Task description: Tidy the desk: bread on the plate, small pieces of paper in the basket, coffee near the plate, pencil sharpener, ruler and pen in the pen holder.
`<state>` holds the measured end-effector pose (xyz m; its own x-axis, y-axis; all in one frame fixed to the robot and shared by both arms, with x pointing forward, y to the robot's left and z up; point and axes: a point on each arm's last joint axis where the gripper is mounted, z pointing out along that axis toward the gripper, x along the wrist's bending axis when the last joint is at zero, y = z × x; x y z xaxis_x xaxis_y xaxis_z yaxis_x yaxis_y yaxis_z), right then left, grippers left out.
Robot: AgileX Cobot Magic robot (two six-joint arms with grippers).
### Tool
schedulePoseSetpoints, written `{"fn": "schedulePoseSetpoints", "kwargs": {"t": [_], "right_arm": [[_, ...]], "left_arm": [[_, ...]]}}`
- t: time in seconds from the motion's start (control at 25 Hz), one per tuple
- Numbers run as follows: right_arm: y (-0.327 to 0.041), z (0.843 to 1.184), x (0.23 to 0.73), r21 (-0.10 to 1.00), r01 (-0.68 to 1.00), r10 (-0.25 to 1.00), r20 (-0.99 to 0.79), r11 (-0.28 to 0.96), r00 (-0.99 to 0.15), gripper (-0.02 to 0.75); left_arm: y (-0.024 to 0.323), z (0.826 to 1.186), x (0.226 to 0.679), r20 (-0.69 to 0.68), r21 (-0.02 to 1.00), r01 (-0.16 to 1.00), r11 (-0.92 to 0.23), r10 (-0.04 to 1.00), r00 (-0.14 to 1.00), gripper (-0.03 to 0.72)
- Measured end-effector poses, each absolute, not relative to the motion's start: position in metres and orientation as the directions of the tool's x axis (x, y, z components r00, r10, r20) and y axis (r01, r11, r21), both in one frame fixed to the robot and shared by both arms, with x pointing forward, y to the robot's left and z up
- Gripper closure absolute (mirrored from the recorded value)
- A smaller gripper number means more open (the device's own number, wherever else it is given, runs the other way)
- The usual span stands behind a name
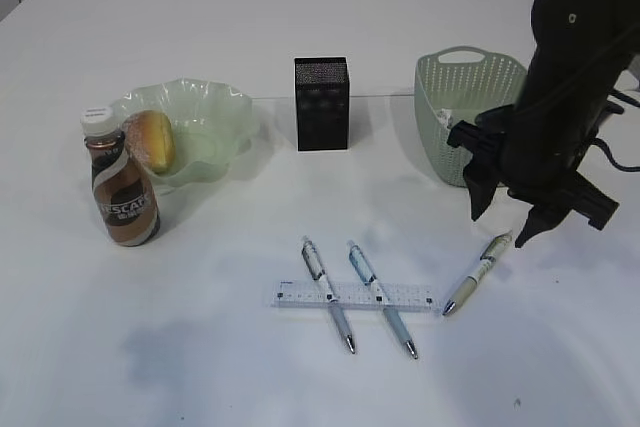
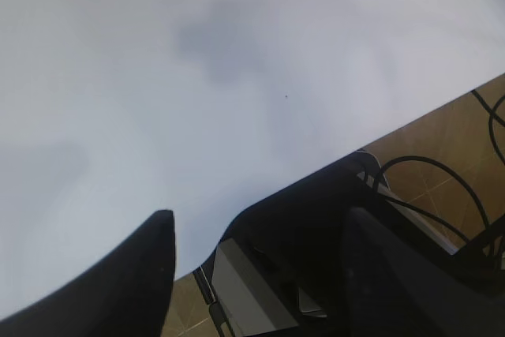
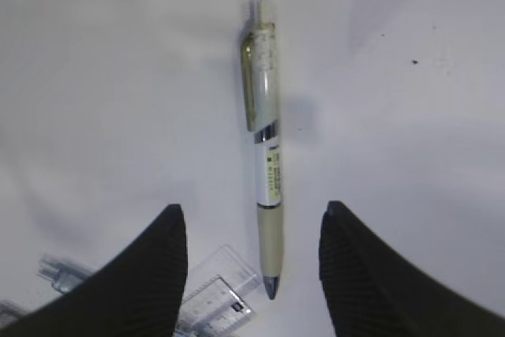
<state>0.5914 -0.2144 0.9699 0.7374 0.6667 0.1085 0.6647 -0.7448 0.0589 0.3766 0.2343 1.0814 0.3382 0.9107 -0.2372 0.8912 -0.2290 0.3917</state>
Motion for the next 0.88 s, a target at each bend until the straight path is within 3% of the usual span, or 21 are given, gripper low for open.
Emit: {"fn": "schedulePoseSetpoints", "kwargs": {"t": [0.52,0.88], "right_arm": [[-0.227,0.954,0.602,0.003,0.669,0.661,0.152,-0.743,0.734,0.309],[-0.234,0.996,0.586,0.040,0.691,0.687,0.166,-0.722,0.708,0.309]], "left_arm": [[0.234,1.081,0.377,-0.237,0.392,0.891,-0.228,0.911,0.338,0.220],[0.234,1.081,0.376,-0.238,0.389,0.893,-0.228,0.911,0.336,0.222]]}}
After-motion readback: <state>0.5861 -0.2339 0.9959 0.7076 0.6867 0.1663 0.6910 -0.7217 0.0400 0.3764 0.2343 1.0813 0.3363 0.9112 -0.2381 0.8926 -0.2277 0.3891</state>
